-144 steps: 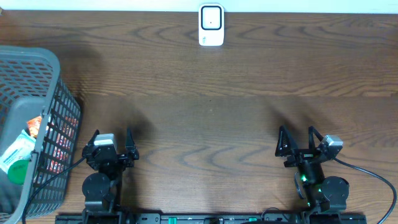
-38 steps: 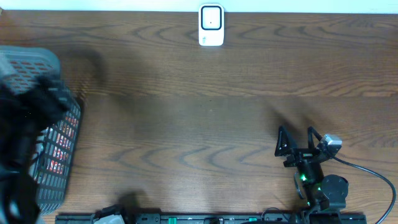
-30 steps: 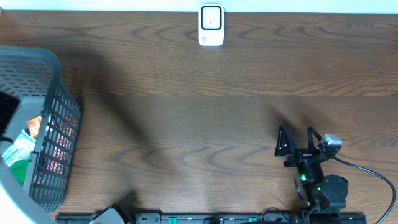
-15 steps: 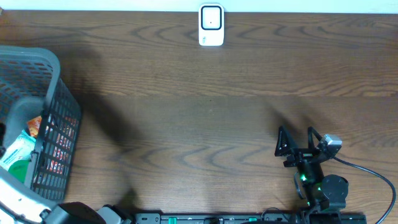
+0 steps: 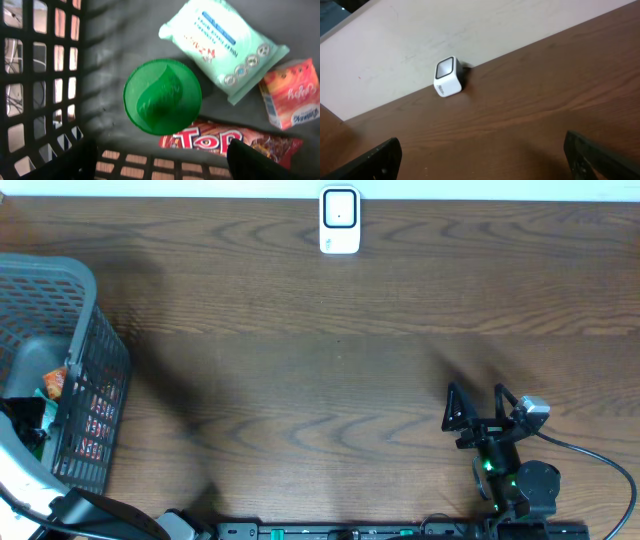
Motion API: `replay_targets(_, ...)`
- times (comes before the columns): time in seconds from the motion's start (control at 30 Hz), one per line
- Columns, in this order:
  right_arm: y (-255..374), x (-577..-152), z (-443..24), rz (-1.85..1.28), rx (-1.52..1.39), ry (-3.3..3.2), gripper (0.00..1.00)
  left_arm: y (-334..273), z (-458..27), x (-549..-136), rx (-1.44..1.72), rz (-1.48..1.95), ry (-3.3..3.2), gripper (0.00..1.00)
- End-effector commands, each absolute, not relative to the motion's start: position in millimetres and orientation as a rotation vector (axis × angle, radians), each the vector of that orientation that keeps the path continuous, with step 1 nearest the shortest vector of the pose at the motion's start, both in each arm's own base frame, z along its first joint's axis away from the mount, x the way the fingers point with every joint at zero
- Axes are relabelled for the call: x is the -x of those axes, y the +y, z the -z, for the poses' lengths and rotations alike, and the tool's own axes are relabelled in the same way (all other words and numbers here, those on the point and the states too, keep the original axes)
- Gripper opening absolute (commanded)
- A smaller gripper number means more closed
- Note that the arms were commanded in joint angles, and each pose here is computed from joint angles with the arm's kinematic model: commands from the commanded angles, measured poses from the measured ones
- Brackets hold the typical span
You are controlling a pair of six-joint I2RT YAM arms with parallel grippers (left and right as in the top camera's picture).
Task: Scan the item barcode
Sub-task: 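Reach left gripper into basket and grasp the green-capped jar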
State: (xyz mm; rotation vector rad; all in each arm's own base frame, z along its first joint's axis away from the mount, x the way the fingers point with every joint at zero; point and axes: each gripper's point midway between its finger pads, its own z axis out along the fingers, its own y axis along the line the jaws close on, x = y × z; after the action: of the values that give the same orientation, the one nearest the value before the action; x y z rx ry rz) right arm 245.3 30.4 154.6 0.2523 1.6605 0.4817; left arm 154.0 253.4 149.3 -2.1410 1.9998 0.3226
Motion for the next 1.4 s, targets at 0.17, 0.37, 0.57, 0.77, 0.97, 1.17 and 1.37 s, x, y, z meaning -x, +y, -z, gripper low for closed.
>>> replay_targets(0.17, 36, -245, -153, -0.502, -0.241, 1.668, 0.99, 267, -124, -152, 2.21, -0.392, 2.019, 0.84)
replay_targets(0.37, 36, -245, -153, -0.502, -0.241, 1.668, 0.99, 272, -93, -156, 2.25, -0.39, 2.097, 0.85)
replay_targets(0.57, 36, -245, -153, -0.502, -0.241, 1.668, 0.99, 274, -80, -157, 2.269, -0.39, 2.126, 0.88)
replay_targets(0.77, 36, -245, -153, -0.502, -0.241, 1.668, 0.99, 278, -80, -159, 2.257, -0.403, 2.11, 0.91)
replay_targets(0.97, 36, -245, -153, -0.502, -0.241, 1.668, 0.99, 282, -75, -157, 2.259, -0.408, 2.091, 0.92)
replay_targets(1.17, 36, -245, -153, -0.502, -0.241, 1.668, 0.99, 277, -62, -153, 2.266, -0.407, 2.102, 0.93)
replay_targets(1.37, 36, -245, -153, -0.502, -0.241, 1.668, 0.99, 276, -52, -152, 2.263, -0.408, 2.098, 0.93)
